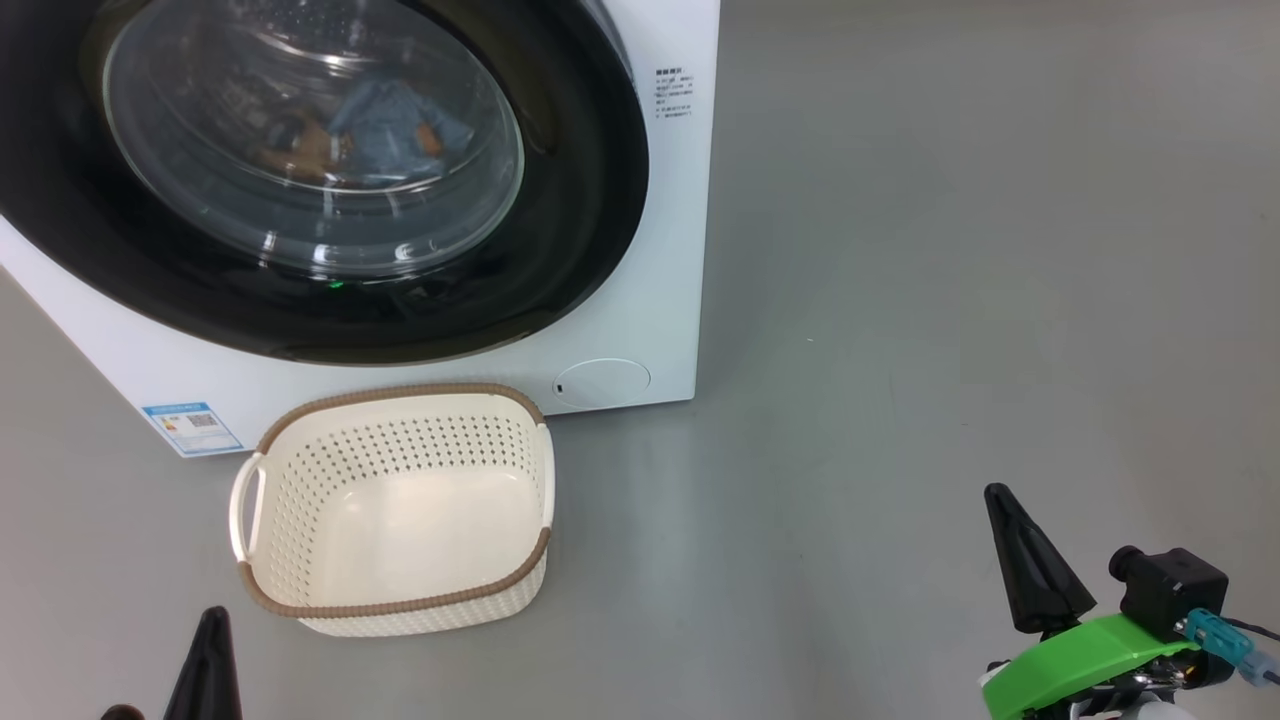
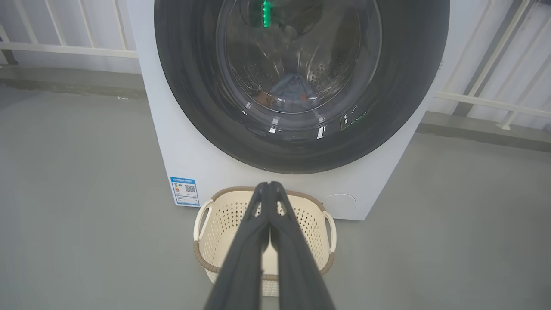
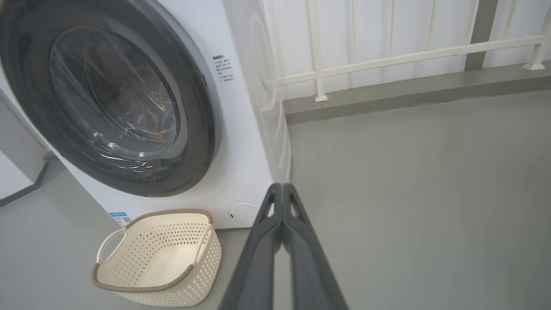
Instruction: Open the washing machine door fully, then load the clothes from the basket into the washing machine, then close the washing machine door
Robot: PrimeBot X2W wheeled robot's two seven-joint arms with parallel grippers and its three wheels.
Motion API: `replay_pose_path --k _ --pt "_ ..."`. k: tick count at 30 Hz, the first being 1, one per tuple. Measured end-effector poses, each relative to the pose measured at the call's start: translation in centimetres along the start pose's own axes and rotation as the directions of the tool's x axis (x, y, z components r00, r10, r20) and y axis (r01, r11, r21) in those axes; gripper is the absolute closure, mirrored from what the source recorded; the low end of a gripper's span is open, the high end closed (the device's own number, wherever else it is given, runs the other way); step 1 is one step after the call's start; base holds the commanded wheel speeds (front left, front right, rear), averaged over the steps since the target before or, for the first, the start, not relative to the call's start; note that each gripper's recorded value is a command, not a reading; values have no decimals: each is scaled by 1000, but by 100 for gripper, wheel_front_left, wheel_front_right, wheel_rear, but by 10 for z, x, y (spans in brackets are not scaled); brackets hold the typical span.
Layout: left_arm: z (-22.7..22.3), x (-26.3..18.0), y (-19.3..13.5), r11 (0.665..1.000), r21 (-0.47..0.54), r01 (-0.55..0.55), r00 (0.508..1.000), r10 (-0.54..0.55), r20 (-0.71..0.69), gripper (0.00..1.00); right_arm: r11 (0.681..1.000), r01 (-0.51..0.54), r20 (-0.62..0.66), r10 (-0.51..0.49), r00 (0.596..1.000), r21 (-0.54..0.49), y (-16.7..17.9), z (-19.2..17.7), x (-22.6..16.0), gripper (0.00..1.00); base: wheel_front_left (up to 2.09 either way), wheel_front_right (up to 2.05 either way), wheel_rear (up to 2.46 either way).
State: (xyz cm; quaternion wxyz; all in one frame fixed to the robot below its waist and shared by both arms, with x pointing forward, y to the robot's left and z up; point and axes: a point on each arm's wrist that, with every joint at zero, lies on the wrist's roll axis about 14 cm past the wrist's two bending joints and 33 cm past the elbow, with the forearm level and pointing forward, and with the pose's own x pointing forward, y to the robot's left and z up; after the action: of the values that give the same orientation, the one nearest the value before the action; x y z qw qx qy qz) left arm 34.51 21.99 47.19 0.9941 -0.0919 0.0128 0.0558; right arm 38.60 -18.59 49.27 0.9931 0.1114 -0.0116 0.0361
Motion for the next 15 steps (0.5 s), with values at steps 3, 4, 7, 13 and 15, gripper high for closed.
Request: replay_pose_path --k 3,4,7,13,15 --pt "-2 0 0 999 -34 -5 1000 5 -8 100 1000 8 -6 -8 1000 30 -1 -1 0 100 0 0 0" --pt "-2 0 0 999 -45 -6 1000 6 -8 100 999 12 -7 -12 1000 42 -2 -1 0 100 0 0 0" --pt "-2 0 0 997 -83 -11 1000 10 -11 100 997 20 -10 -20 1000 70 -3 -1 0 100 0 0 0" --pt "-5 0 0 988 -151 -23 1000 19 -25 100 990 38 -11 -37 999 135 -6 -1 0 100 0 0 0" --pt "-5 0 0 984 -174 -26 999 22 -27 100 986 45 -16 -43 999 161 -7 -1 0 100 0 0 0"
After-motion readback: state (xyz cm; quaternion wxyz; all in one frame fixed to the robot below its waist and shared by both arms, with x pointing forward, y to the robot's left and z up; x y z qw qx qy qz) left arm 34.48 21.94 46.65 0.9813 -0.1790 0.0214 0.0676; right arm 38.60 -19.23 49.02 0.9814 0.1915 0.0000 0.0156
